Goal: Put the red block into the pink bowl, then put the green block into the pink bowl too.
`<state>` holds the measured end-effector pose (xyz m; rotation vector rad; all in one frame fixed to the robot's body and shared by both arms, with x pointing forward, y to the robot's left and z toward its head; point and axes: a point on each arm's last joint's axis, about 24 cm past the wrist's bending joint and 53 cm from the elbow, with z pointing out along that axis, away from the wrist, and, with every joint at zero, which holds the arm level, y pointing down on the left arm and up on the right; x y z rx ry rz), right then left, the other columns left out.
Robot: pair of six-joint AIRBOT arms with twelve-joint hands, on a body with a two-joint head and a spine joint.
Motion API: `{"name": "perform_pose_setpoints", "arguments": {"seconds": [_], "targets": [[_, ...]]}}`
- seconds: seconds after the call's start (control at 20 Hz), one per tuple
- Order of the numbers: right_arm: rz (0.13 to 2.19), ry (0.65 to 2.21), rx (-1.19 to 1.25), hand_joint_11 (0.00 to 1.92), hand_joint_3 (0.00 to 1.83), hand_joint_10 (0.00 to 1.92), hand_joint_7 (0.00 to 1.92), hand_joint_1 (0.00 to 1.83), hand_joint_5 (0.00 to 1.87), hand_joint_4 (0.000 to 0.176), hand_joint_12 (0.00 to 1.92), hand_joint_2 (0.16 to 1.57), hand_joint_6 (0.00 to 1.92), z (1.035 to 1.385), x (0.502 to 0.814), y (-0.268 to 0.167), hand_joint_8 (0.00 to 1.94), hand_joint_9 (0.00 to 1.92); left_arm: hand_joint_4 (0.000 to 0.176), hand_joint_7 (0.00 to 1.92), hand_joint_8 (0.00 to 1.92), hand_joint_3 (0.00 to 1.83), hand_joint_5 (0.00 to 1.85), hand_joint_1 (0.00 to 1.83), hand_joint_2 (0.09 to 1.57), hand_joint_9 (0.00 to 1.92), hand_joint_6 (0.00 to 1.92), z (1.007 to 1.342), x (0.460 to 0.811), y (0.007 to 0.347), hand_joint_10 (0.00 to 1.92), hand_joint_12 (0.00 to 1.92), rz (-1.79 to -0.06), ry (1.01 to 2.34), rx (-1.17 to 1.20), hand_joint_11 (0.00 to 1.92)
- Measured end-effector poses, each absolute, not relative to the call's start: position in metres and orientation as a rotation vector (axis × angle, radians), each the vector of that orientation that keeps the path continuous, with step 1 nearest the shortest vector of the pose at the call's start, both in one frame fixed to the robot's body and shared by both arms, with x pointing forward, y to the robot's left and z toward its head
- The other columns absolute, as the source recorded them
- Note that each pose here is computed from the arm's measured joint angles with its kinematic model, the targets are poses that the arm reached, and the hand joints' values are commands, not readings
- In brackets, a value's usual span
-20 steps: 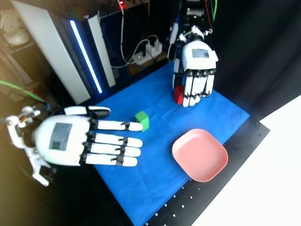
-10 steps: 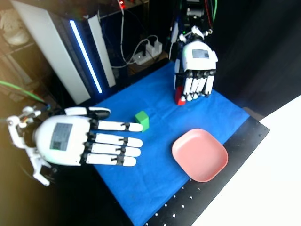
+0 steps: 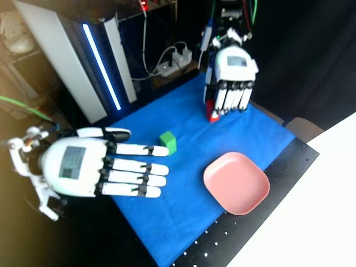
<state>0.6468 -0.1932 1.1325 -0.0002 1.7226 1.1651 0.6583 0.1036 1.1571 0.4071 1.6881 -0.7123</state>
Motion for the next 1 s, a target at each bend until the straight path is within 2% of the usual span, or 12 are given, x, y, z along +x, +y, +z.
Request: {"name": "perform_pose_setpoints", "arguments": {"seconds": [0.05, 0.15, 0.2, 0.3, 0.35, 0.45, 0.6, 0.65, 0.7, 0.8, 0.95, 1.0], "targets": [[1.166, 1.723, 0.000, 0.00, 0.00, 0.00, 0.20, 0.40, 0.27, 0.144, 0.60, 1.05, 0.00, 1.132, 0.647, -0.193, 0.00, 0.17, 0.000, 1.37, 0.71, 0.00, 1.43, 1.24, 0.98, 1.43, 0.08, 1.169, 0.662, 0.102, 1.03, 1.42, -0.715, 1.656, 0.406, 1.01], [1.168, 1.725, 0.000, 0.00, 0.00, 0.00, 0.22, 0.45, 0.28, 0.139, 0.64, 1.05, 0.00, 1.130, 0.647, -0.192, 0.00, 0.19, 0.000, 1.35, 0.98, 0.00, 1.36, 1.22, 0.98, 1.25, 0.27, 1.179, 0.671, 0.100, 1.22, 1.02, -0.713, 1.628, 0.401, 0.12], [1.168, 1.725, 0.001, 0.00, 0.00, 0.00, 0.22, 0.46, 0.28, 0.150, 0.67, 1.04, 0.00, 1.130, 0.647, -0.192, 0.00, 0.20, 0.000, 1.24, 1.09, 0.00, 1.26, 1.21, 1.01, 1.19, 0.47, 1.179, 0.675, 0.101, 1.49, 1.70, -0.707, 1.631, 0.400, 0.81], [1.167, 1.724, -0.001, 0.00, 0.00, 0.00, 0.22, 0.44, 0.28, 0.158, 0.62, 1.04, 0.00, 1.130, 0.648, -0.192, 0.00, 0.19, 0.000, 1.31, 0.84, 0.00, 1.19, 1.20, 1.03, 1.35, 0.61, 1.183, 0.686, 0.097, 1.35, 1.60, -0.703, 1.627, 0.389, 1.31], [1.168, 1.724, -0.001, 0.00, 0.00, 0.00, 0.22, 0.42, 0.27, 0.162, 0.57, 1.04, 0.00, 1.130, 0.647, -0.192, 0.00, 0.19, 0.000, 1.32, 0.71, 0.00, 1.22, 1.20, 1.02, 1.34, 0.56, 1.187, 0.693, 0.097, 1.29, 1.61, -0.703, 1.615, 0.375, 1.28], [1.166, 1.724, -0.003, 0.00, 0.00, 0.00, 0.22, 0.41, 0.29, 0.131, 0.55, 1.05, 0.00, 1.130, 0.648, -0.192, 0.00, 0.19, 0.000, 1.41, 0.34, 0.00, 1.27, 1.21, 1.00, 1.35, 0.46, 1.186, 0.709, 0.096, 1.06, 1.62, -0.715, 1.616, 0.317, 1.16], [1.167, 1.721, 0.003, 0.00, 0.00, 0.00, 0.22, 0.40, 0.28, 0.140, 0.56, 1.05, 0.00, 1.128, 0.650, -0.192, 0.00, 0.19, 0.000, 1.44, 0.25, 0.00, 1.12, 1.19, 1.05, 1.31, 0.73, 1.178, 0.726, 0.090, 1.22, 1.73, -0.721, 1.644, 0.271, 1.10], [1.175, 1.719, 0.001, 0.00, 0.00, 0.00, 0.22, 0.39, 0.28, 0.141, 0.58, 1.05, 0.00, 1.129, 0.650, -0.189, 0.00, 0.20, 0.000, 1.26, 0.67, 0.00, 1.16, 1.26, 1.03, 1.28, 0.55, 1.177, 0.733, 0.088, 1.18, 1.63, -0.724, 1.648, 0.255, 1.20], [1.176, 1.718, -0.001, 0.00, 0.00, 0.00, 0.22, 0.40, 0.28, 0.135, 0.59, 1.04, 0.00, 1.128, 0.649, -0.188, 0.00, 0.21, 0.000, 1.20, 0.77, 0.00, 1.18, 1.27, 1.03, 1.27, 0.52, 1.177, 0.741, 0.087, 1.15, 1.55, -0.721, 1.652, 0.241, 1.25], [1.173, 1.719, -0.001, 0.00, 0.00, 0.00, 0.22, 0.42, 0.28, 0.136, 0.63, 1.04, 0.00, 1.127, 0.651, -0.189, 0.00, 0.22, 0.000, 1.20, 0.85, 0.00, 1.16, 1.29, 1.03, 1.31, 0.46, 1.175, 0.750, 0.085, 1.19, 1.58, -0.720, 1.660, 0.216, 1.26], [1.172, 1.717, 0.000, 0.00, 0.00, 0.00, 0.20, 0.45, 0.26, 0.137, 0.65, 1.04, 0.00, 1.128, 0.652, -0.189, 0.00, 0.21, 0.000, 1.14, 0.89, 0.00, 1.16, 1.17, 1.04, 1.03, 0.67, 1.168, 0.763, 0.079, 1.39, 1.90, -0.717, 1.686, 0.189, 0.80], [1.175, 1.716, 0.002, 0.00, 0.00, 0.00, 0.20, 0.44, 0.25, 0.153, 0.67, 1.04, 0.00, 1.127, 0.652, -0.188, 0.00, 0.21, 0.000, 1.18, 0.91, 0.00, 1.18, 1.18, 1.03, 1.15, 0.64, 1.168, 0.767, 0.078, 1.45, 1.92, -0.718, 1.689, 0.177, 1.02]]}}
